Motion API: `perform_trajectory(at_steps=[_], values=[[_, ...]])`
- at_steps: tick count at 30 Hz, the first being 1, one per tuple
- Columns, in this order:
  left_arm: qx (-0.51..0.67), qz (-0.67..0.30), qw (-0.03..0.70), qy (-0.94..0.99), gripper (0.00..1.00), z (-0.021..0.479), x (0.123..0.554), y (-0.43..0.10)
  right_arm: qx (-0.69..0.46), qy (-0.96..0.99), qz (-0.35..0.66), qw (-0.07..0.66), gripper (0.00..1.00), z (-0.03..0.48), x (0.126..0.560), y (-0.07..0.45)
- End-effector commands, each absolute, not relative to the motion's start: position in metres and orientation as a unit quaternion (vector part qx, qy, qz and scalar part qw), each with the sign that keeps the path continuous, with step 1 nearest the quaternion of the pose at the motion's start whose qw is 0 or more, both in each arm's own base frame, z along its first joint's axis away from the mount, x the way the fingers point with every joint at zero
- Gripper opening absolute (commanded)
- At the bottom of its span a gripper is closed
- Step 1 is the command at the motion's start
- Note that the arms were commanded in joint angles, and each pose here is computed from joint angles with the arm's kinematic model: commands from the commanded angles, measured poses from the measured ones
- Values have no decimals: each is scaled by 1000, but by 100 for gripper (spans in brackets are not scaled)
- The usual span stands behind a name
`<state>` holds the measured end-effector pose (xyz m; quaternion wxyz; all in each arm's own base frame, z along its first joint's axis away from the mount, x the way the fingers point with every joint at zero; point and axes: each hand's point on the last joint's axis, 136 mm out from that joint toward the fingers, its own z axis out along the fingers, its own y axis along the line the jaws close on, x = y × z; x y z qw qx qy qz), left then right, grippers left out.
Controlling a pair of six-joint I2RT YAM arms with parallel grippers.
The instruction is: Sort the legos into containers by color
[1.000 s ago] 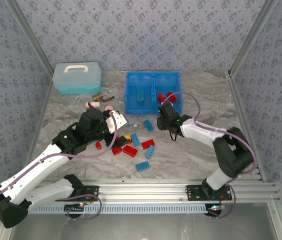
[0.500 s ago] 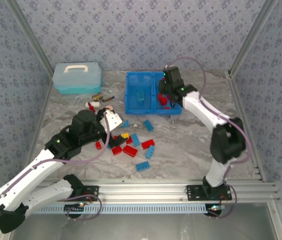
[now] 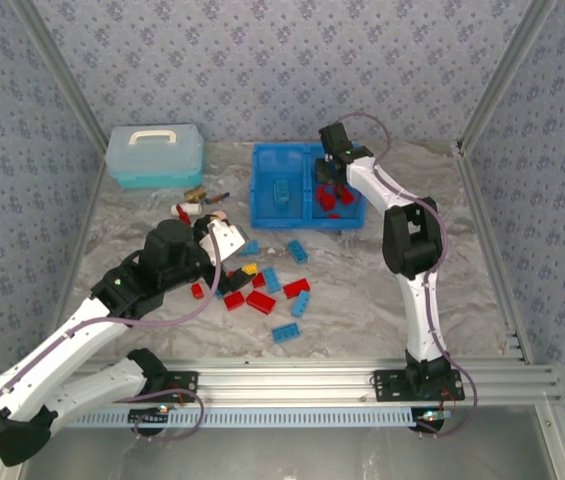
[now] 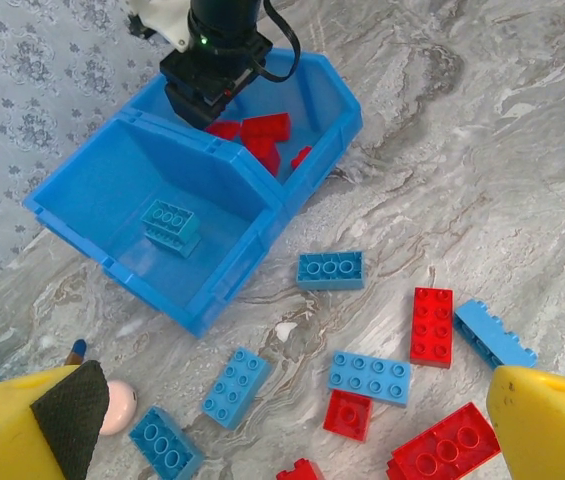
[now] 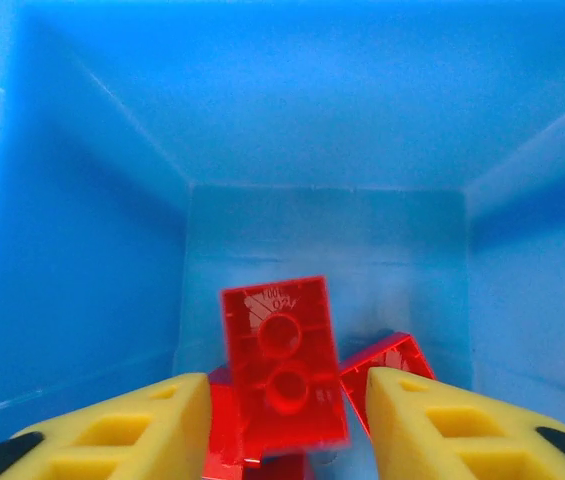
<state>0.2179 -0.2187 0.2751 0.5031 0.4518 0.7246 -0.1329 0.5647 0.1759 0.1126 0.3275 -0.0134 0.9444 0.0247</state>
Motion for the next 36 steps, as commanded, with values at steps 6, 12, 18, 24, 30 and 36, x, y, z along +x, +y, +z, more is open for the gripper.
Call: perform_trajectory(at_steps=[6,12,18,24,30,36], values=[[443,-97,489,745,99,259,237,-220,-6,926,47,374,60,211,533,148],[254,-82,466,843,99,278,267,-225,11,890,123,438,65,277,434,140],[90,-90,402,907,99,257,282,-262,4,876,159,455,91,269,313,124],[-17,-154,320,935,88,196,295,-313,16,880,154,450,100,268,226,83],[-57,-120,280,951,86,132,307,-343,40,883,171,436,100,261,189,69],[-77,-105,271,954,86,99,319,-360,39,887,190,419,100,255,187,77]])
